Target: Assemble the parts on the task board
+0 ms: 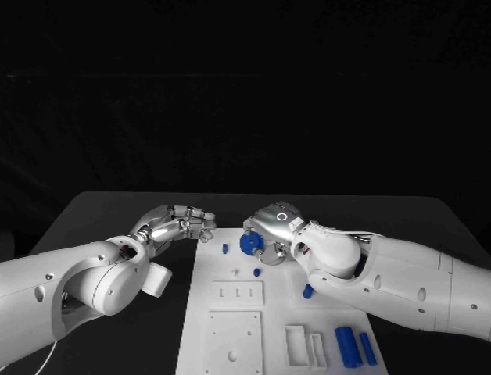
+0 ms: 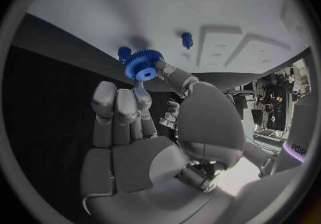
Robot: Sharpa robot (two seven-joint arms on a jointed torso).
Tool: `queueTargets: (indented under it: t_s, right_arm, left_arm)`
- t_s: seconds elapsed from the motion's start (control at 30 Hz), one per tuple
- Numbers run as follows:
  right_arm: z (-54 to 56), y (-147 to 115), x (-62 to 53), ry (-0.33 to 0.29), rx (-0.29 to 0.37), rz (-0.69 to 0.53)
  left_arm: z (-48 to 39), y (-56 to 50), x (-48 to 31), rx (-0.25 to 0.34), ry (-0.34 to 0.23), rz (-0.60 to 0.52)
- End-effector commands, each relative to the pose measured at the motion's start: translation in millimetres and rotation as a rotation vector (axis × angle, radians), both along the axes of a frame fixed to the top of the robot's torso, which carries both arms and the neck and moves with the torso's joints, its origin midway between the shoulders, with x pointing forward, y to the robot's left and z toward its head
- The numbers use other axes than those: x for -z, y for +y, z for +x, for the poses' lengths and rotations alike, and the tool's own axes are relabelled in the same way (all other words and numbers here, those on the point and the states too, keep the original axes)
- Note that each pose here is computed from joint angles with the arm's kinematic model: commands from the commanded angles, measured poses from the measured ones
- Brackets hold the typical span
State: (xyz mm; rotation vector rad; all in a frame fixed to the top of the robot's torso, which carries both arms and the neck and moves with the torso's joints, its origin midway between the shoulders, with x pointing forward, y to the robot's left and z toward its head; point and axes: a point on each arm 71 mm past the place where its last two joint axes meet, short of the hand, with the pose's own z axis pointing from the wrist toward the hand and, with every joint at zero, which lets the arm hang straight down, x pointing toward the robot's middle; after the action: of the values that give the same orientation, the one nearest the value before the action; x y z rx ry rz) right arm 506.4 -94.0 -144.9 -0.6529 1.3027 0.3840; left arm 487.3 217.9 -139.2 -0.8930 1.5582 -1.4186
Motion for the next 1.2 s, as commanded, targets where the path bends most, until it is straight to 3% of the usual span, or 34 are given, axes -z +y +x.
queueTargets:
  t_s: [0.03,0.5,1.2]
  right_arm:
    - [0.6,1.9,2.2,-0.006,-0.006,-0.023]
    - [3.5,3.8,12.3,0.014,-0.002,-0.048]
    - [6.1,-0.3,17.8,0.043,0.006,-0.056]
  left_arm:
    - [0.4,-2.1,-2.5,0.002,-0.017,-0.002]
    - [-0.1,-2.4,-3.6,0.005,-0.019,0.000]
    - [-0.2,-0.4,-3.7,0.001,-0.018,0.002]
